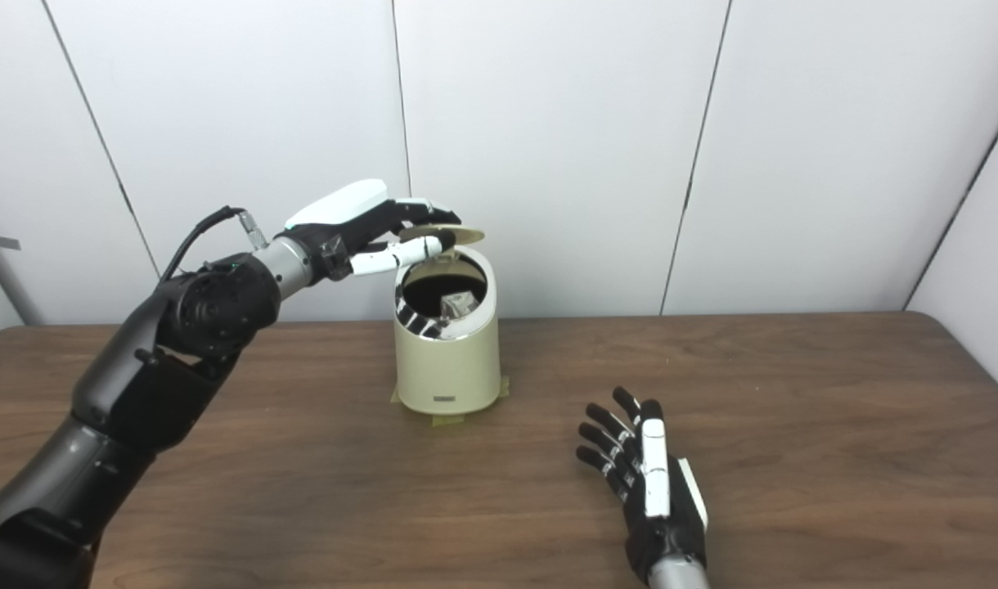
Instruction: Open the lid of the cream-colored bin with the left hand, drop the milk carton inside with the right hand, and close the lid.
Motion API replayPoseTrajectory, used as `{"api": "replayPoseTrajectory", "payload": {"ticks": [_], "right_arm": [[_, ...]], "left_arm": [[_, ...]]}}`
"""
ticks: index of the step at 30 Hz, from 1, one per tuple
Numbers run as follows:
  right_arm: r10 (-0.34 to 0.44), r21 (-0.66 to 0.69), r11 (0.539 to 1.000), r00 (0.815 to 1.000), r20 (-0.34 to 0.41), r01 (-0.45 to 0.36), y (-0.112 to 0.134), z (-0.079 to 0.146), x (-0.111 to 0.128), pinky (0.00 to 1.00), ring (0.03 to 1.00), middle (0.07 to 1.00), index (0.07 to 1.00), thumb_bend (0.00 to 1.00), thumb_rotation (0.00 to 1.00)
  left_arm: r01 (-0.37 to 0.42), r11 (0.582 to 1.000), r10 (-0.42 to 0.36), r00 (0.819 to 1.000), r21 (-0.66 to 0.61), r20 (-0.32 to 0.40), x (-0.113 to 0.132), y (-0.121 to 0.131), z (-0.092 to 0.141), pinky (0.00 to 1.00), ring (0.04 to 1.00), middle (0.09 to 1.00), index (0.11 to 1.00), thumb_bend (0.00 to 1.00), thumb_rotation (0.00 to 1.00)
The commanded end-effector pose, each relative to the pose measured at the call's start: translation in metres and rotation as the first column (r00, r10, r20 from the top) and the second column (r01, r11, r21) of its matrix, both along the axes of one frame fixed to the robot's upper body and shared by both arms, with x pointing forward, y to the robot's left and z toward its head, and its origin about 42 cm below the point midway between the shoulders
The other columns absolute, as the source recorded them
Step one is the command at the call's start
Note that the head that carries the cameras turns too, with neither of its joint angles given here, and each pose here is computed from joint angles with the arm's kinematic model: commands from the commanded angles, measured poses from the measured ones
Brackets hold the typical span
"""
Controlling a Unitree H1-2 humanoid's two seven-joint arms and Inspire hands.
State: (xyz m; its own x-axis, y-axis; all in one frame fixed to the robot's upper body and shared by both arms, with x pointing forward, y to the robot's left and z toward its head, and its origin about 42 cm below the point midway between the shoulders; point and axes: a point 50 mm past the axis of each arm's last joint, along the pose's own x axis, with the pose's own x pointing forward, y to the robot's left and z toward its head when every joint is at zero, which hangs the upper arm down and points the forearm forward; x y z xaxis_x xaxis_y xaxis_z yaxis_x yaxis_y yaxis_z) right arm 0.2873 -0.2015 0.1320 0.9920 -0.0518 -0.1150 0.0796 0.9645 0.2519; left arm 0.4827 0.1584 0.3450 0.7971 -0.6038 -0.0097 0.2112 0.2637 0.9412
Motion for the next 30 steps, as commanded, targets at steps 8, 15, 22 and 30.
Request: {"api": "replayPoseTrajectory", "payload": {"ticks": [8, 15, 22, 30], "right_arm": [[0.009, 0.001, 1.000, 1.000, -0.010, -0.009, 0.001, 0.003, 0.002, 0.71, 0.782, 0.816, 0.929, 0.52, 1.00], [0.006, 0.004, 1.000, 1.000, -0.009, -0.006, 0.004, 0.006, 0.001, 0.71, 0.784, 0.816, 0.935, 0.54, 1.00], [0.036, -0.219, 0.976, 0.998, 0.059, -0.022, 0.009, 0.012, 0.001, 0.67, 0.793, 0.784, 0.917, 0.58, 1.00], [0.058, -0.226, 0.973, 0.996, 0.064, -0.043, 0.012, 0.015, 0.001, 0.72, 0.825, 0.797, 0.939, 0.59, 1.00]], "left_arm": [[0.078, 0.974, -0.111, 0.983, 0.214, 0.144, -0.012, -0.002, 0.008, 0.81, 0.846, 0.844, 0.844, 0.47, 1.00], [0.089, 0.927, -0.164, 0.970, 0.365, 0.181, -0.021, 0.001, -0.011, 0.88, 0.857, 0.844, 0.857, 0.50, 1.00], [0.028, 0.821, -0.190, 0.955, 0.571, 0.227, -0.026, 0.001, -0.028, 0.98, 0.905, 0.863, 0.874, 0.48, 1.00], [-0.018, 0.716, -0.190, 0.957, 0.698, 0.220, -0.027, -0.004, -0.044, 1.00, 0.961, 0.909, 0.900, 0.54, 1.00]]}}
